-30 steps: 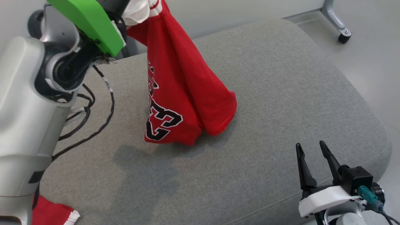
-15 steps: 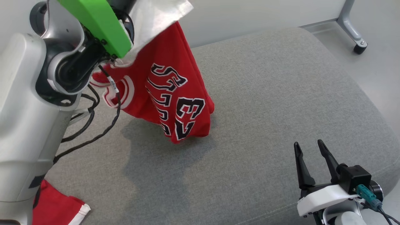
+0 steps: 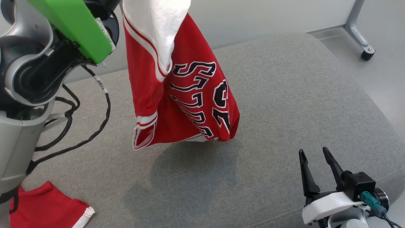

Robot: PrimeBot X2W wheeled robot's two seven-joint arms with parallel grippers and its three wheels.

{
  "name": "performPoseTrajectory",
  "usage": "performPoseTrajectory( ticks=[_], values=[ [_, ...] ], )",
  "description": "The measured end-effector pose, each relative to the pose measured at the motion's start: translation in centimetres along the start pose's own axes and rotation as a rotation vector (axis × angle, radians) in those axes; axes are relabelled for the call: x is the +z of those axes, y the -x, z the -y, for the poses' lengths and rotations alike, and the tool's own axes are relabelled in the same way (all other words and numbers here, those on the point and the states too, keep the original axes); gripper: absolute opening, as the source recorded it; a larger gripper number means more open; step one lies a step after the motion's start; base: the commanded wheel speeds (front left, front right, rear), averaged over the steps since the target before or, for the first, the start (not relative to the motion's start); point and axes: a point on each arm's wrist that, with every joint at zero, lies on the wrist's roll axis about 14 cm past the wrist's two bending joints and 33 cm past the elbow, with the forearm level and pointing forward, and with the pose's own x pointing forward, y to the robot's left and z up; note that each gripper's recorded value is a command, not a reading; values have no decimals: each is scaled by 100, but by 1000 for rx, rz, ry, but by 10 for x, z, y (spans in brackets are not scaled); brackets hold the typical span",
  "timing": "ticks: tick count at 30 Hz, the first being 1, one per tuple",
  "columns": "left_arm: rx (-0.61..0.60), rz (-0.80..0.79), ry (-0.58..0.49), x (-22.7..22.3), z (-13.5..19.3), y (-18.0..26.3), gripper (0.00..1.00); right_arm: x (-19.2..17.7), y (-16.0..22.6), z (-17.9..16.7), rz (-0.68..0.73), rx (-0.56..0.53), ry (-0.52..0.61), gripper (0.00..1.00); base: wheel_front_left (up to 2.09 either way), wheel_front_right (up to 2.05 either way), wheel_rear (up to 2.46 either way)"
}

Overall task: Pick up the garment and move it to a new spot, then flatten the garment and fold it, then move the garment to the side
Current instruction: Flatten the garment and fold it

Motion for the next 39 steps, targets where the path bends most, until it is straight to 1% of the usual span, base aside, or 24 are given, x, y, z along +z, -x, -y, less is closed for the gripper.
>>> performPoseTrajectory(
  ticks=[4,7,13,16,17,19,22,31,35,39],
  values=[
    [-11,20,29,10,5,5,0,1,0,-1,4,5,0,100,0,0,0],
    [2,4,41,5,2,7,0,0,-1,-3,2,10,0,100,0,0,0],
    [81,-105,130,-46,-27,2,0,-4,-3,-9,-11,27,-2,100,0,0,0],
    [114,-147,159,-69,-43,-6,0,-3,-8,-13,-9,41,-3,100,0,0,0],
    [126,-167,197,-84,-50,-14,0,-2,-12,-16,-6,47,-8,100,0,0,0],
    [128,-190,215,-97,-53,-26,0,-2,-15,-15,-7,45,-11,100,0,0,0],
    [105,-223,195,-116,-50,-48,0,-1,-19,-10,-6,26,-20,100,0,0,0],
    [83,-275,254,-177,-65,-95,0,-7,-18,13,-30,-57,-53,100,0,0,0],
    [51,-266,319,-201,-63,-116,0,-13,-16,27,-52,-103,-52,100,0,0,0],
    [30,-294,353,-232,-58,-130,0,-18,-18,34,-72,-127,-45,100,0,0,0]
  ],
)
